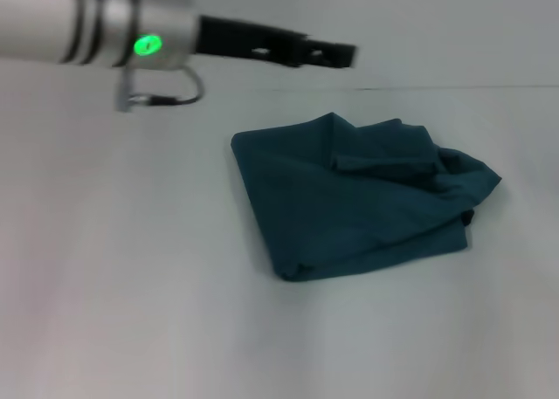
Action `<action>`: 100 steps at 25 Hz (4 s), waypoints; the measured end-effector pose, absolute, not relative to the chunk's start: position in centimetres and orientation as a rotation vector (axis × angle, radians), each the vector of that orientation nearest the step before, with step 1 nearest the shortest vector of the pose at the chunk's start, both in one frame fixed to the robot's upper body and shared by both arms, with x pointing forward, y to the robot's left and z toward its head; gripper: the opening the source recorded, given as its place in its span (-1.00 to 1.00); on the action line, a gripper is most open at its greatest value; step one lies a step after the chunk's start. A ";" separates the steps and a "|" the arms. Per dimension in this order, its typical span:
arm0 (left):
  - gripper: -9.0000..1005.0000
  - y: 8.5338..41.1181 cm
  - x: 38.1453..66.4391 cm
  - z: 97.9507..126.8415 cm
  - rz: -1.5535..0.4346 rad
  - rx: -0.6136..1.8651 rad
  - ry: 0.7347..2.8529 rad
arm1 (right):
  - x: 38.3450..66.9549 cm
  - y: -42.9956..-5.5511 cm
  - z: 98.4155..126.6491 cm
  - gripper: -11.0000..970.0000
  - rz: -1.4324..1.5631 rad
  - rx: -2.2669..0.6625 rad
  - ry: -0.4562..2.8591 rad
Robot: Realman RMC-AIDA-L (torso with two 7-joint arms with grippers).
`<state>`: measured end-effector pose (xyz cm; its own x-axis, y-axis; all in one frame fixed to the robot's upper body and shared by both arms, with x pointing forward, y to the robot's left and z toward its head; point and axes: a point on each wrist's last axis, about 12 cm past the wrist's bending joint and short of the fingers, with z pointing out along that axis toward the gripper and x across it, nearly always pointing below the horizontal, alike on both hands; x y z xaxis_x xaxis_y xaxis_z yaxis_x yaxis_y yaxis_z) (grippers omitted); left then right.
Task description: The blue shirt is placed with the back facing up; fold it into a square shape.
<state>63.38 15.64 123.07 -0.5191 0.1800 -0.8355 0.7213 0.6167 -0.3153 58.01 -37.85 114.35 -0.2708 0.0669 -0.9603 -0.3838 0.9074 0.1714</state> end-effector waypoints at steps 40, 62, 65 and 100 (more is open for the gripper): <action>0.81 29.9 55.7 111.1 -1.007 0.506 2.032 | 65.2 -15.7 114.9 0.69 -0.119 -1.356 2.153; 0.78 29.8 55.8 110.6 -0.991 0.471 2.035 | 65.5 -16.3 114.0 -0.91 0.018 -1.270 2.171; 0.78 29.8 55.8 110.5 -0.992 0.469 2.036 | 65.8 -17.0 114.4 -0.97 0.043 -1.201 2.190; 0.73 29.0 55.6 110.1 -0.998 0.503 2.032 | 68.8 -22.7 112.7 -0.97 -0.051 -0.605 2.240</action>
<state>55.65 28.99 110.13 -0.6016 0.0037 -0.7988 0.6345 0.6097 -0.4750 68.84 -22.72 112.73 -0.5673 -0.4390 -0.6968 -0.4071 0.8849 -0.2261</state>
